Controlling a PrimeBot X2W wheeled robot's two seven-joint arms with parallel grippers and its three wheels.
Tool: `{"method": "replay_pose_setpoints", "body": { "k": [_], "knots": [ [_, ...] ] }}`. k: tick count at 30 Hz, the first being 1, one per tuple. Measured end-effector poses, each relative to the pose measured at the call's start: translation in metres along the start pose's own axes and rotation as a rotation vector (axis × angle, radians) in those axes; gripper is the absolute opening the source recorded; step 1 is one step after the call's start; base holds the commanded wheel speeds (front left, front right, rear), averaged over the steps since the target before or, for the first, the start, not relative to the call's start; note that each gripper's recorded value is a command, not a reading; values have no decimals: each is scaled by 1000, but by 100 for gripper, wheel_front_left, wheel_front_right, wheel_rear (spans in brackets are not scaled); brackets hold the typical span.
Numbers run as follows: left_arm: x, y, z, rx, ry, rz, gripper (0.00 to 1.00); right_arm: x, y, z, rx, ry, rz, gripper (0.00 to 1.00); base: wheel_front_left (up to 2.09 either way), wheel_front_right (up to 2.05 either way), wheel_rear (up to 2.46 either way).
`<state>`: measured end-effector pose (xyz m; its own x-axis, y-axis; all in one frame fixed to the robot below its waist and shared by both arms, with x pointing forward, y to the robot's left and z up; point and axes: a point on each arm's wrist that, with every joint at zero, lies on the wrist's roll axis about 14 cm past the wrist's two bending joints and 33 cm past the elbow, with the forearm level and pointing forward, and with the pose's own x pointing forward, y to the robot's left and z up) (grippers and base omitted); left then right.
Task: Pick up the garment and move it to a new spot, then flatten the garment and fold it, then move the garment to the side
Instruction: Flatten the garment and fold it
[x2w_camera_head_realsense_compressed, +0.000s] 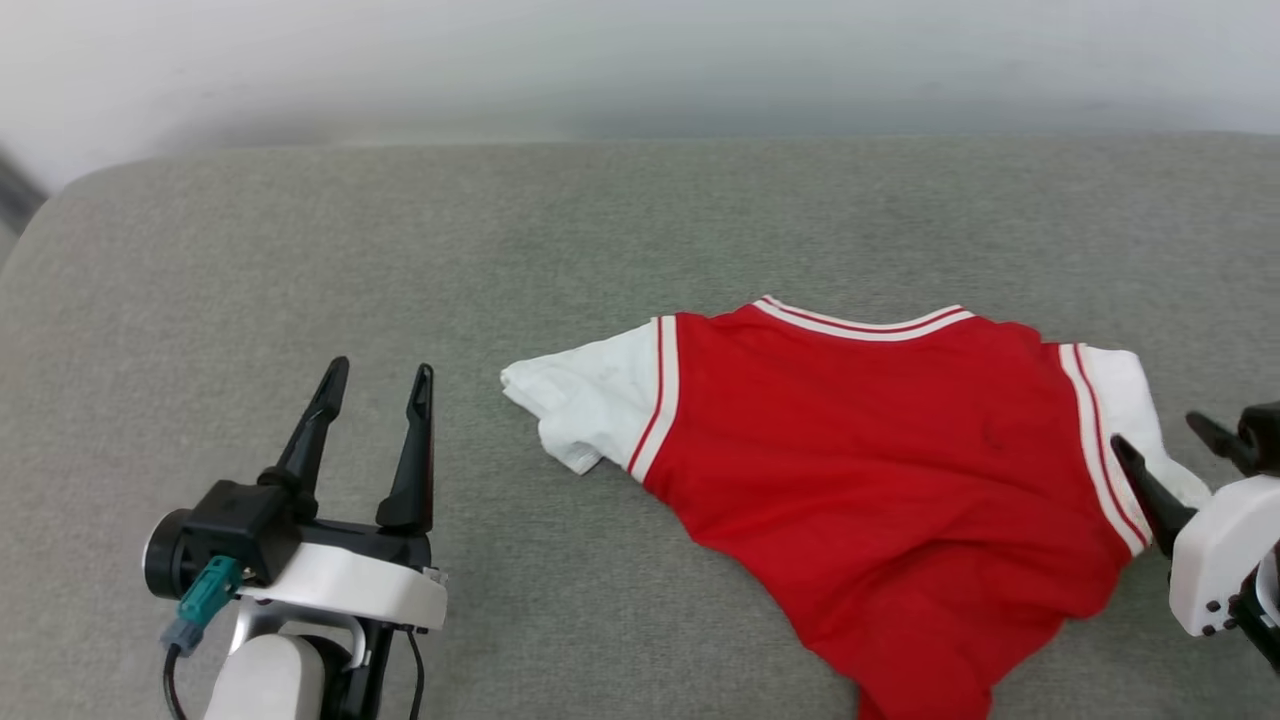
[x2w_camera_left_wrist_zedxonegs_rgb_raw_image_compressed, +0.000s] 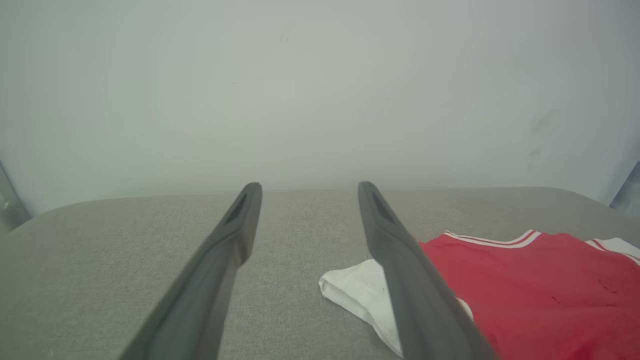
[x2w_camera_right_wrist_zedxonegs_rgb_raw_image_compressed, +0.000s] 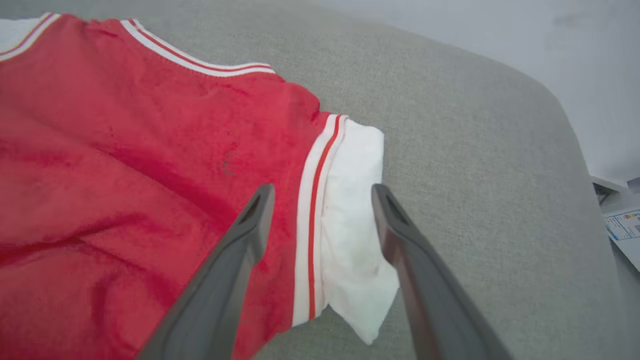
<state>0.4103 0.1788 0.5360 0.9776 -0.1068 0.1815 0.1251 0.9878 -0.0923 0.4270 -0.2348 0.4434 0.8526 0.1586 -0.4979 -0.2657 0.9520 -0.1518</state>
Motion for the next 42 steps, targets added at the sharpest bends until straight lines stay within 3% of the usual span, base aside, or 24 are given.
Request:
{"method": "replay_pose_setpoints", "body": {
  "k": [8, 16, 21, 25, 30, 35, 42],
  "knots": [
    [10, -12, 4, -59, -17, -38, 100, -44, -8, 43, 115, -369, -107, 100, 0, 0, 0],
    [36, -49, -20, -34, 169, -234, 100, -77, -20, 60, 166, -587, -224, 100, 0, 0, 0],
    [58, -53, -39, 34, 365, -337, 100, -79, -24, 54, 152, -582, -268, 100, 0, 0, 0],
    [67, -44, -69, 93, 622, -376, 100, -78, -26, 48, 162, -571, -289, 100, 0, 0, 0],
    [65, -38, -102, 73, 923, -396, 100, -71, -25, 36, 174, -529, -298, 100, 0, 0, 0],
    [62, -24, -129, 111, 1115, -373, 100, -62, -22, 25, 175, -492, -300, 100, 0, 0, 0],
    [53, -13, -165, 172, 1259, -359, 100, -52, -23, 13, 190, -457, -311, 100, 0, 0, 0]
  ]
}}
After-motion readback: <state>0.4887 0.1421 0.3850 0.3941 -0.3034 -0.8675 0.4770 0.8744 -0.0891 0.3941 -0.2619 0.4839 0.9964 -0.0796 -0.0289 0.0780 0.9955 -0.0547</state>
